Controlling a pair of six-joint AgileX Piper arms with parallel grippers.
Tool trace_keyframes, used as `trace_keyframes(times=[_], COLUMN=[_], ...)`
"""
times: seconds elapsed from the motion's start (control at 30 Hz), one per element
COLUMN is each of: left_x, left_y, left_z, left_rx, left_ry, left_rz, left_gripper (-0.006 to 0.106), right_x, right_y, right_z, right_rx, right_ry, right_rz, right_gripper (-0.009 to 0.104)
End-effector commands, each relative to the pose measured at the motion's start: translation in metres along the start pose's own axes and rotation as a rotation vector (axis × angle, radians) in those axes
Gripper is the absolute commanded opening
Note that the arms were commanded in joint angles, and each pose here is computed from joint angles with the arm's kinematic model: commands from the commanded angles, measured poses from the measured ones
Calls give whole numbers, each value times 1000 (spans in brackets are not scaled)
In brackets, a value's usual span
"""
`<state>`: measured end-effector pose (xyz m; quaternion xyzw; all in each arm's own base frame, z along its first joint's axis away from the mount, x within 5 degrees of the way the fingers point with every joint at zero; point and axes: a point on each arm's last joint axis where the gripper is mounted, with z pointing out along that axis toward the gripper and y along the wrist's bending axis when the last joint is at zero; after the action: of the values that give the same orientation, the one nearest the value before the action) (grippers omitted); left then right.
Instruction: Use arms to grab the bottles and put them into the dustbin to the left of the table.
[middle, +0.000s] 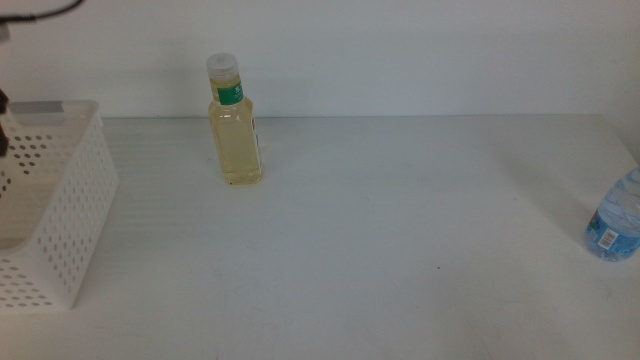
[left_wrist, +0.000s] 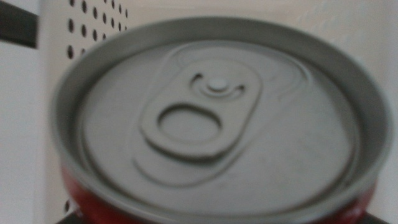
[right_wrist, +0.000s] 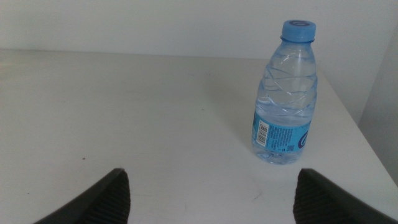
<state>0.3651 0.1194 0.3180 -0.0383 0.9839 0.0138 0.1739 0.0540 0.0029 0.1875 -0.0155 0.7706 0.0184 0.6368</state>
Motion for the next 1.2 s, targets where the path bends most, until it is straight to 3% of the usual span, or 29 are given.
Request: trace_keyframes(times=[0.0,0.47,0.63,0.73,0.87,0.9,0.93,1.03,1.17], left_x=[-9,-13,-14,-15,-15,-15,-15,-14,-15], left_y=[1,7,7,6,6,6,5,5,4], left_z=[-19,53,68,75,77,77,77,77,70], left_rx=[-20,20,26,29,35,37,42,43,44], left_ry=[-98,61,75,83,83,82,81,87,83], left_rz=[0,-11,22,23,19,18,19,27,30], left_gripper=[-5,-5,4,16,43,51,72,85,90], right_x=[-17,-17,-17,-17,-17,-17,-17,-17,-17], right_y=[0,0,0,0,0,0,0,0,0], right_z=[-6,-6,-6,-6,-6,-6,-6,-6,-6], right_rx=[10,10,10,10,10,10,10,10,10], right_ry=[-132,-132,-132,-132,-132,-132,-132,-132,-132], right_rz=[-22,-22,-22,-22,-22,-22,-22,-22,-22], right_gripper=[76,76,76,76,76,76,76,76,76])
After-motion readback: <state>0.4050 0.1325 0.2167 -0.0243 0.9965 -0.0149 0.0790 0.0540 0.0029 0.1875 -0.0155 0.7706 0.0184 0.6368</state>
